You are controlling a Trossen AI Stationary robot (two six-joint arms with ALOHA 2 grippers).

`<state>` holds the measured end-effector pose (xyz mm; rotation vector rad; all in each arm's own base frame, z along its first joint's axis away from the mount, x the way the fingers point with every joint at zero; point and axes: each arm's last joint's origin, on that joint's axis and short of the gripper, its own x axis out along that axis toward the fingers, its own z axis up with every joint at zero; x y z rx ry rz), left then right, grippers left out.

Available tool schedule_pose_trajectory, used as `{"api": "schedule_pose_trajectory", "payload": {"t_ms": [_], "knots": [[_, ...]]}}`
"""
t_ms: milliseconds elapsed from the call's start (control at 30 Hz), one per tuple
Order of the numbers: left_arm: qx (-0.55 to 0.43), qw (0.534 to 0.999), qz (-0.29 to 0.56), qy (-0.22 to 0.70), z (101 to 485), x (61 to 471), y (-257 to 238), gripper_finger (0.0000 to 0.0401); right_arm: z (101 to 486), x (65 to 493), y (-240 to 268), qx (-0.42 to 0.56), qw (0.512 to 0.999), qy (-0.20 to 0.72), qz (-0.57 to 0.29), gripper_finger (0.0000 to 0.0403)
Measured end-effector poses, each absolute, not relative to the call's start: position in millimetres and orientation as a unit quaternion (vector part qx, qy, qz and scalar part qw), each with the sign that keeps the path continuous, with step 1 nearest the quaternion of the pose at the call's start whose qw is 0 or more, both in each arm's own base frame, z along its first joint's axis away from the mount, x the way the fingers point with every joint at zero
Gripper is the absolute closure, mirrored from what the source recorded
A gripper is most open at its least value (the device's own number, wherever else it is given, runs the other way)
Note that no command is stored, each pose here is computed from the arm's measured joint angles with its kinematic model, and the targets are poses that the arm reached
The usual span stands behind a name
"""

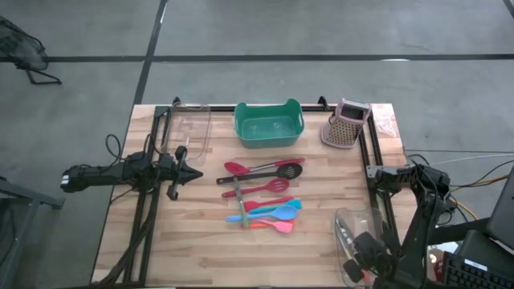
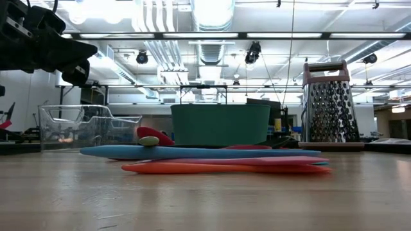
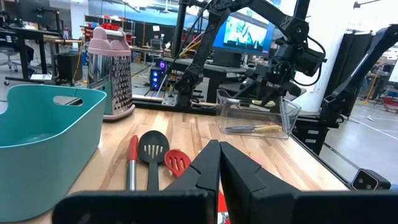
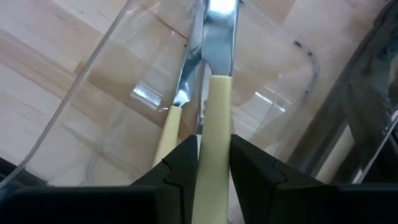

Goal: Pick & Place Kitchen Items
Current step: Put the yellow knife into the bottom transparent bin, then put the green knife into the bottom transparent bin

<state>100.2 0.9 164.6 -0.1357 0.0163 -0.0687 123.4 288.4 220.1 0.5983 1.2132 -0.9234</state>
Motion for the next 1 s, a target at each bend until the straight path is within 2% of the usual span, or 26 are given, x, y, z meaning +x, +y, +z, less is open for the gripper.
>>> {"api": "schedule_pose_trajectory", "payload": {"t_ms": [167,633,833,1000], "knots": [[-0.068,0.997,-0.034,0.008,165,100,1,0.0387,222,123,288,0.269,0.682,0.541,-0.411,0.0312],[-0.068,0.997,-0.034,0.008,165,100,1,0.0387,250,155,264,0.292,0.680,0.548,-0.391,0.0369],[-0.068,0.997,-0.034,0.008,165,100,1,0.0387,270,188,239,0.340,0.710,0.476,-0.393,0.0375],[-0.068,0.997,-0.034,0.008,165,100,1,0.0387,279,237,212,0.355,0.735,0.462,-0.345,0.0377]]}}
